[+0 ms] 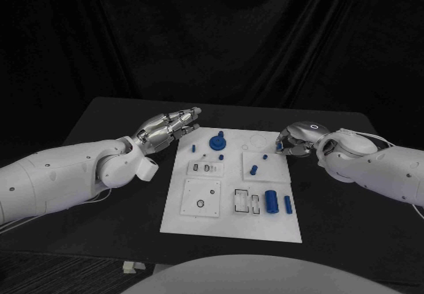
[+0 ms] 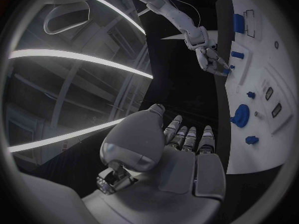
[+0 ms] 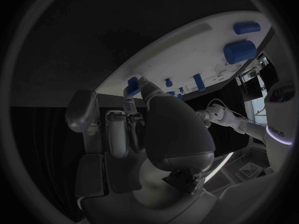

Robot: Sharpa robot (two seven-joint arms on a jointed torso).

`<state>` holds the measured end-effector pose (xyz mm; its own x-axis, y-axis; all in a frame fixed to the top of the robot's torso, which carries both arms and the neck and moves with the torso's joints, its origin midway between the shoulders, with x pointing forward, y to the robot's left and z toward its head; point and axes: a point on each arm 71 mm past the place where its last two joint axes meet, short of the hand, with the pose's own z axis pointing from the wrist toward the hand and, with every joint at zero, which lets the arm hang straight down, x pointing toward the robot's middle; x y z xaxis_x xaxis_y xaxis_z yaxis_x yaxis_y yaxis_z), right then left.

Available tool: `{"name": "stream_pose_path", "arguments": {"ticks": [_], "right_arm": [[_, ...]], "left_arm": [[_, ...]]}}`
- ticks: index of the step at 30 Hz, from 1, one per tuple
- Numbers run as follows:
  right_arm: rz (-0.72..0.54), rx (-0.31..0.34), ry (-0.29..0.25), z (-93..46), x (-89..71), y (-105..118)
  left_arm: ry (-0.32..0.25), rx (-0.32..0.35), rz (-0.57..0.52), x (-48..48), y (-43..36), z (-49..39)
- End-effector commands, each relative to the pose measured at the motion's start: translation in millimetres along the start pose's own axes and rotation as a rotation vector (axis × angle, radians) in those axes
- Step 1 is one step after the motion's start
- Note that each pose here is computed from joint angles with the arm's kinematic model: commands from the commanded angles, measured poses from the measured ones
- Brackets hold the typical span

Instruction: Assemble the parts on the task board

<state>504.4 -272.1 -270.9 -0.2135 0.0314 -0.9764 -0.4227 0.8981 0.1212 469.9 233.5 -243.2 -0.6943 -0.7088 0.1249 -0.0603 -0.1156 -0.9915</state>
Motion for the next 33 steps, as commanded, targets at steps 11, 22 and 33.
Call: {"name": "stream_pose_path", "arguments": {"ticks": [11,22,33], "right_arm": [[0.018,-0.107,-0.09,-1.8,-66.7,58],[0.047,-0.259,-0.049,15.2,-55.6,125],[0.045,-0.306,-0.018,40.8,-23.1,170]], "left_arm": [[0.005,0.009,-0.005,2.0,0.1,1.9],[0.012,0.012,-0.007,4.1,0.6,5.1],[0.013,0.013,-0.006,5.4,0.8,6.5]]}}
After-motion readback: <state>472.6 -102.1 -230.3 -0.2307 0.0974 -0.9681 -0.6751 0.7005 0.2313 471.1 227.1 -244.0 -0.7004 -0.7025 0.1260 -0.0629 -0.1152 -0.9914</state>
